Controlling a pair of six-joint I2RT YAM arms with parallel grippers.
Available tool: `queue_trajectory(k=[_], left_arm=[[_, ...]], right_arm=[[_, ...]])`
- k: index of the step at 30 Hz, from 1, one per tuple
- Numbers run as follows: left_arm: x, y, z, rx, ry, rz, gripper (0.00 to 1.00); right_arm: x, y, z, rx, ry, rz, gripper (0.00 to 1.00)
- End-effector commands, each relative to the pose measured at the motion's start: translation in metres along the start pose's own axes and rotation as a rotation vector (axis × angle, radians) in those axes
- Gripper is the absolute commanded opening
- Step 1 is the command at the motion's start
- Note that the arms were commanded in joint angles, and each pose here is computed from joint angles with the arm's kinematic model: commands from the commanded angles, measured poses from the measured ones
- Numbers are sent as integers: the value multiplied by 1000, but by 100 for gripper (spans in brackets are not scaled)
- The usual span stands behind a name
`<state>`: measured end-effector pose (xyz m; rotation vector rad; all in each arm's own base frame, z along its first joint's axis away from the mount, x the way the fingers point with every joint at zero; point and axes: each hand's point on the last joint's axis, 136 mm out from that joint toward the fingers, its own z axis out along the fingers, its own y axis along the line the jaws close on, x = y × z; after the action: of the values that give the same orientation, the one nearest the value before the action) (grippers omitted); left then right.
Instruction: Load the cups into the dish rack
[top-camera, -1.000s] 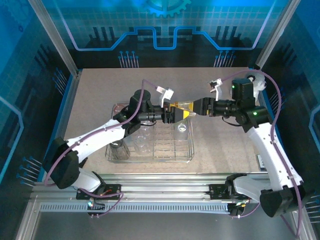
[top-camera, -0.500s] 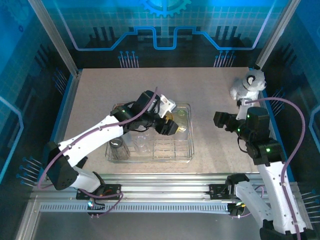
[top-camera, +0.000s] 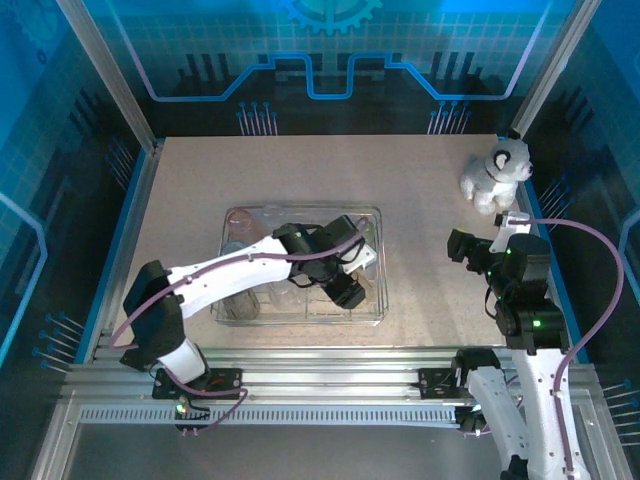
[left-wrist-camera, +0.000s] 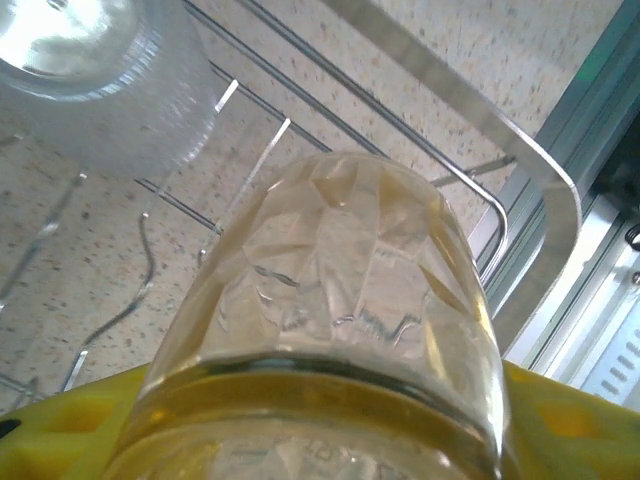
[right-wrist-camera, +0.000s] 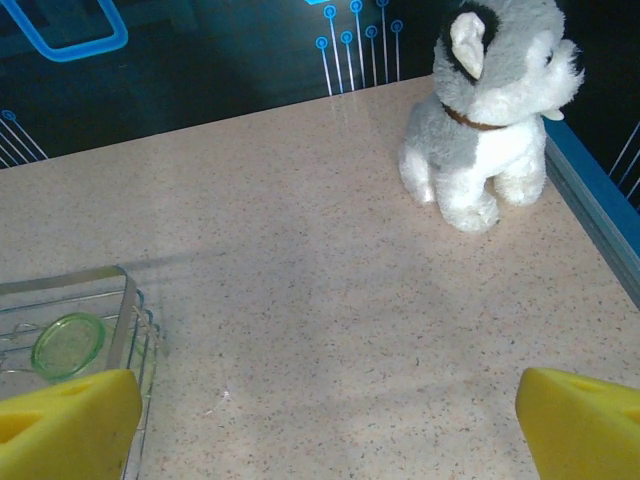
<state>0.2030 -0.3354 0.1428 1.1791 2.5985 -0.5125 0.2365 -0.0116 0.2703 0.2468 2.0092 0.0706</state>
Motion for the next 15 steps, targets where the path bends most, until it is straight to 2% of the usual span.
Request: queue_trajectory(k=[1,12,15], left_arm=[[-4,3,-4,-31,24,22,22],[-4,10,23,-69,156,50,23],[-5,13,27,-80,176,73,27]], right_arm=[[-2,-1,-5,-9,-29,-17,97],[6,-9,-8,16,-33,-31,100],[6,-10,-10,22,-37,-38,100]])
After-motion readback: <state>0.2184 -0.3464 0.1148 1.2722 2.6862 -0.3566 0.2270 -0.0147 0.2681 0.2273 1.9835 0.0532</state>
